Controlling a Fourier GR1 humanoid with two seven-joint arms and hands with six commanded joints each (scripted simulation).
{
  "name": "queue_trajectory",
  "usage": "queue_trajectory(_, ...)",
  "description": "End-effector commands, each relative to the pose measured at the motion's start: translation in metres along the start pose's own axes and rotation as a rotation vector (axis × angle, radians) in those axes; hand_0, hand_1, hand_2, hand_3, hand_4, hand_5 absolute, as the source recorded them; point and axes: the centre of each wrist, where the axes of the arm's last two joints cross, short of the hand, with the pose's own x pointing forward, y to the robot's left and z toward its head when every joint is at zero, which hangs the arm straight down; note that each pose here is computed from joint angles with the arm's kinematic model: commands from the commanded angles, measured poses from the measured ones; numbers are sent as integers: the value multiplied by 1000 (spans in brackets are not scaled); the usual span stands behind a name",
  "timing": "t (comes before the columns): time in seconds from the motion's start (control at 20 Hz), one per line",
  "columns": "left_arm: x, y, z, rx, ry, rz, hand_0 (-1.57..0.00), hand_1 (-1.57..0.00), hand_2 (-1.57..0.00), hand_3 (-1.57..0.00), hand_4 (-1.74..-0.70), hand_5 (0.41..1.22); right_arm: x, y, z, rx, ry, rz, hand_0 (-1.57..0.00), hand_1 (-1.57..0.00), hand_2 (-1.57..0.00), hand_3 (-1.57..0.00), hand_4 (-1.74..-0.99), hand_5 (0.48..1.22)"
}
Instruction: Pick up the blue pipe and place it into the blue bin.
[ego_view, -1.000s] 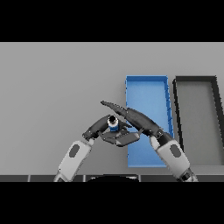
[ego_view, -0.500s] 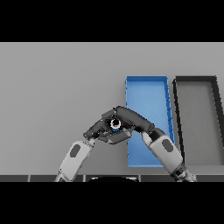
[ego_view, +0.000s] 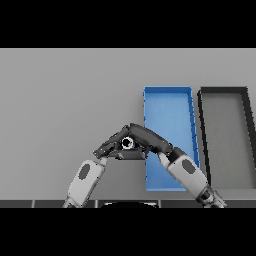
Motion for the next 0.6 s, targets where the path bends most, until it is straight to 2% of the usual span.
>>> queue_trajectory(0.0,1,-1,-2,1,-13,-9,-1571,-1571,-1571,-1426,-1731,1221,2,3,-1,-3,5,-3,-1533,-1533,-1535,-1501,-1721,1160)
queue_trajectory(0.15,0,-1,4,30,-33,-63,-1571,-1571,-1571,-1454,-1724,1221,2,4,1,-32,1,-9,-1551,-1551,-1552,-1535,-1731,1190)
queue_trajectory(0.2,1,0,3,41,-16,-91,-1462,-1342,-1293,-1166,-1599,1221,2,3,-1,-41,8,4,-1555,-1555,-1556,-1542,-1733,1196)
queue_trajectory(0.25,0,1,6,19,-15,-90,-1169,-1073,-1034,-933,-1475,1221,4,2,-1,-37,19,9,-1558,-1558,-1559,-1548,-1734,1201)
queue_trajectory(0.3,1,3,6,-14,0,-102,-935,-858,-827,-746,-1372,1221,2,4,-2,-40,26,-5,-1561,-1561,-1561,-1553,-1736,1205)
queue_trajectory(0.4,1,3,4,-50,25,-129,-598,-549,-529,-477,-1206,1221,3,4,0,-53,46,-16,-1565,-1565,-1565,-1559,-1738,1211)
queue_trajectory(0.55,0,3,5,-39,63,-139,-306,-281,-270,-244,-1047,938,6,7,-1,-55,64,4,-1568,-1568,-1568,-1565,-1739,1216)
